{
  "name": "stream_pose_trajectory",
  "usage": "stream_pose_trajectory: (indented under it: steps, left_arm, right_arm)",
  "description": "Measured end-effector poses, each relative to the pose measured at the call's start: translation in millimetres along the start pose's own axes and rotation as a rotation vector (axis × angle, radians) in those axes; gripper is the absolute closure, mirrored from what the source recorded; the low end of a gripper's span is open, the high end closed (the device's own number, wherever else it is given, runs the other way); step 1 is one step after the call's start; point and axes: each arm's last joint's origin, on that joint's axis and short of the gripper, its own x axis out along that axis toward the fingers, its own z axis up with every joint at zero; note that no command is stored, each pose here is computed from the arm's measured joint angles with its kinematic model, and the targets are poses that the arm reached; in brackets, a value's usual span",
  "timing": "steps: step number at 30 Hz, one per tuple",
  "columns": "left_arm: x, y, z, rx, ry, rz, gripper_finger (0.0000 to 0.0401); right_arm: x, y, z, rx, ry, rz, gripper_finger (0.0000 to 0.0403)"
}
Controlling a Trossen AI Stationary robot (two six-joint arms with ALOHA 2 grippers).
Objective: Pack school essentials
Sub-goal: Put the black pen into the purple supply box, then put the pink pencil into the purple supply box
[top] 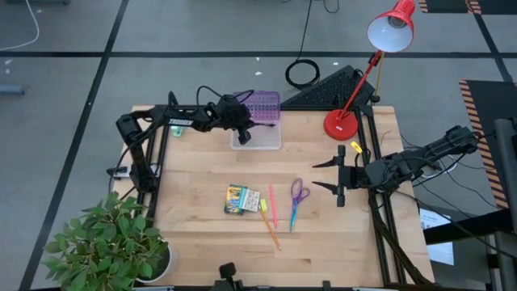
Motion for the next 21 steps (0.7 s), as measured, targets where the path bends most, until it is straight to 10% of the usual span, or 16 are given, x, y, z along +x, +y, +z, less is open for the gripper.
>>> stream_pose_trajectory:
  steps: [21]
  left_arm:
    - [-1.3,1.8,-5.4,0.038,0.089,0.124,0.0268]
  right_arm:
    - [0.0,0.1,-0.1,-0.002,0.001,0.0,0.0188]
